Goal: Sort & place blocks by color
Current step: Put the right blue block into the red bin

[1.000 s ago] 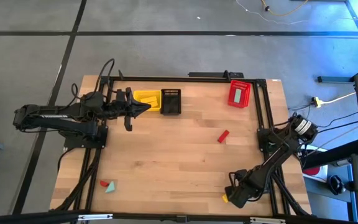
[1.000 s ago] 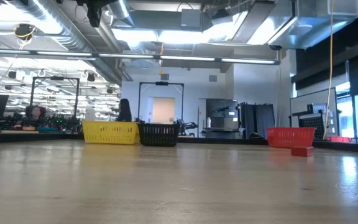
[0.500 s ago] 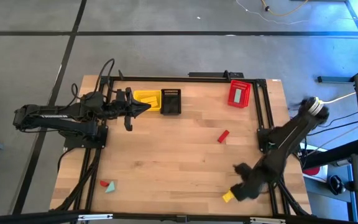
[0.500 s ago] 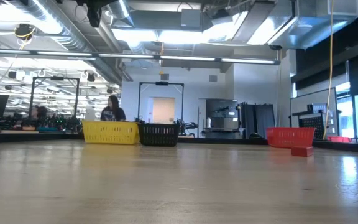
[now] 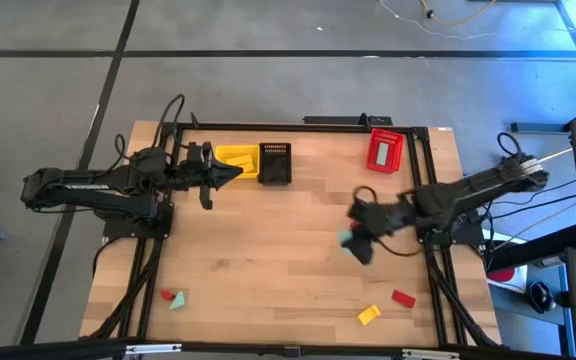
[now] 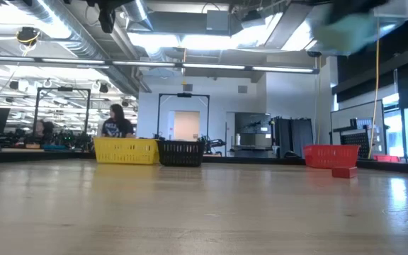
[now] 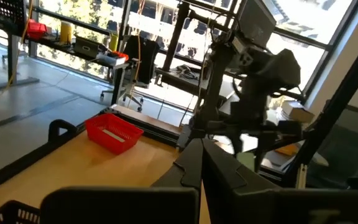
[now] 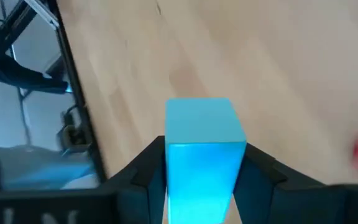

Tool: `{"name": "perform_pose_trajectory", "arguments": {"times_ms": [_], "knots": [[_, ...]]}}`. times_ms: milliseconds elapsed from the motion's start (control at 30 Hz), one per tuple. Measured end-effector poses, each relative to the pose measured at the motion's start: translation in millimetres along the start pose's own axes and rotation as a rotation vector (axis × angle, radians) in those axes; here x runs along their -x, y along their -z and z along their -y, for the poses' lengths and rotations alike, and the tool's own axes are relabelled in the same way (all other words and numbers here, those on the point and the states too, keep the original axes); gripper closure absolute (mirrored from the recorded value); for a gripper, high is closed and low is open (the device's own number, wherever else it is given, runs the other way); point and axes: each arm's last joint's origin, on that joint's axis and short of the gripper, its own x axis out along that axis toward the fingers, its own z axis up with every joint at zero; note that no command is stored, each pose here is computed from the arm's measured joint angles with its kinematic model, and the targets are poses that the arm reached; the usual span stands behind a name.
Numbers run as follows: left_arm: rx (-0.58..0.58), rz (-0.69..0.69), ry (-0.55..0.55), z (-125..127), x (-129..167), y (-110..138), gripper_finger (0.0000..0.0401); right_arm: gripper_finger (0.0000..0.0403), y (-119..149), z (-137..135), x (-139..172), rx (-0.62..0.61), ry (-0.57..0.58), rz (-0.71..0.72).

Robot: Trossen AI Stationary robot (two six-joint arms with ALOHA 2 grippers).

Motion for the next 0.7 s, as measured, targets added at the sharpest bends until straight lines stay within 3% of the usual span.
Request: {"name": "perform_pose_trajectory", "arguments": {"times_ms": [133, 233, 400, 567, 700], "knots": [[0.037, -0.004, 0.008, 0, 0, 0, 0.0401, 0.0267, -42, 7, -30, 0.133, -0.086, 0.171], [0.04, -0.003, 0.008, 0, 0, 0, 0.0401, 0.0267, -74, 10, -44, 0.202, -0.222, 0.337], [0.058, 0.002, 0.011, 0, 0, 0, 0.0401, 0.0267, -111, 17, -33, 0.284, -0.403, 0.579], [0.068, 0.011, 0.0, 0, 0, -1, 0.0398, 0.0267, -119, 23, -1, 0.372, -0.37, 0.71], [0.071, 0.017, -0.02, 0, 0, -1, 0.0369, 0.0267, -117, 30, 10, 0.382, -0.318, 0.683]]}}
